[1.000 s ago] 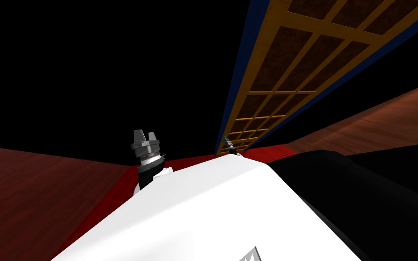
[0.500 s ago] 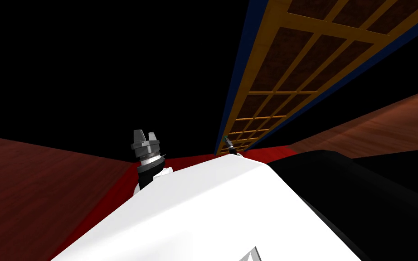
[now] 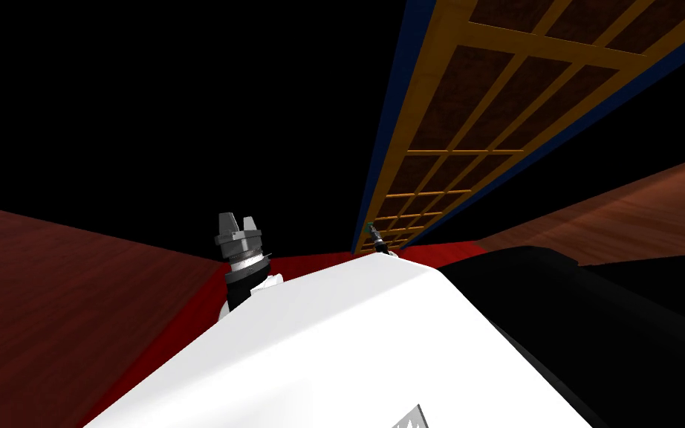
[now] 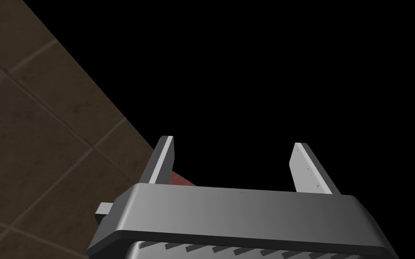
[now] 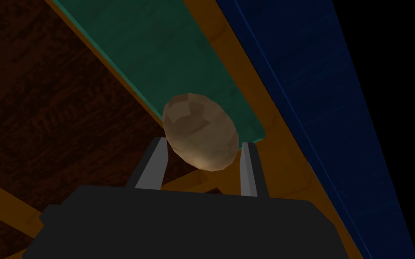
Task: Pull the door open
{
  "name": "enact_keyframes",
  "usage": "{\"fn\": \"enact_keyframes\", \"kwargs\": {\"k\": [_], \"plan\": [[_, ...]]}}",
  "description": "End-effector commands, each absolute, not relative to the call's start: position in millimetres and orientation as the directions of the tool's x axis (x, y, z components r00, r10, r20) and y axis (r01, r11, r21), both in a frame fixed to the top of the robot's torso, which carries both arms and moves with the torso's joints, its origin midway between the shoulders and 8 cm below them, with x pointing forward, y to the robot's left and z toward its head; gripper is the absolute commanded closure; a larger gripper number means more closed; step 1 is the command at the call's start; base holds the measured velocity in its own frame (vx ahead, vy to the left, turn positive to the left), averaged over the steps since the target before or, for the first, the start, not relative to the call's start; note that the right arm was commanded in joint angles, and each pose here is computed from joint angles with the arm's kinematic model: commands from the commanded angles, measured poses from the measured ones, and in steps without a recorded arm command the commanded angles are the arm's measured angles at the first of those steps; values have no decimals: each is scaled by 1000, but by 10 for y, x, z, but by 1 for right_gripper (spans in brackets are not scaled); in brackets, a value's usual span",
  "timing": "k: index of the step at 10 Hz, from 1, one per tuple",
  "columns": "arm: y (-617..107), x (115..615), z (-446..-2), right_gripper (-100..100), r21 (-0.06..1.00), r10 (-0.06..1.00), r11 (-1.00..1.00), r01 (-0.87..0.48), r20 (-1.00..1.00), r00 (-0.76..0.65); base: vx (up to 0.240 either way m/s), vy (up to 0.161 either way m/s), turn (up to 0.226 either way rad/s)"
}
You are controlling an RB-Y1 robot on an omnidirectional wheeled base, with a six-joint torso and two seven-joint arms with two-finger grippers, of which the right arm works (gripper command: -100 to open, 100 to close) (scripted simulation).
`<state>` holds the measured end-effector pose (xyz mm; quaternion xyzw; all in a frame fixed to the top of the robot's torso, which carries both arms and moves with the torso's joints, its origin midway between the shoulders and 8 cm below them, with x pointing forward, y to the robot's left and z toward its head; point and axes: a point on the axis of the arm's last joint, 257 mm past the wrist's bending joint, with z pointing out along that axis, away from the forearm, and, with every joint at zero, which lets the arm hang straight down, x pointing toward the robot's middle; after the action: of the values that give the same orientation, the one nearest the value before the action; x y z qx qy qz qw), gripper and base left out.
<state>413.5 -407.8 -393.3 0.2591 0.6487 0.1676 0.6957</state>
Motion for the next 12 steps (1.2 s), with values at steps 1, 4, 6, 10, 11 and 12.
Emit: {"fn": "enact_keyframes", "kwargs": {"k": [1, 4, 6, 10, 11, 12], "plan": [[-4051, 4125, -3957, 100, 619, 611, 779, 101, -785, 105, -26, -10, 37], [-4064, 4129, -3951, 100, 675, 665, 731, 98, -738, 118, -35, -17, 49], [-4077, 4132, -3945, 100, 725, 713, 682, 93, -688, 132, -27, -15, 48], [-4091, 4136, -3940, 100, 785, 772, 614, 84, -619, 147, -29, -14, 41], [-4098, 4138, -3937, 100, 811, 796, 580, 79, -585, 154, -30, -11, 38], [-4105, 4139, -3934, 100, 828, 813, 556, 76, -560, 160, -41, -14, 66]]}}
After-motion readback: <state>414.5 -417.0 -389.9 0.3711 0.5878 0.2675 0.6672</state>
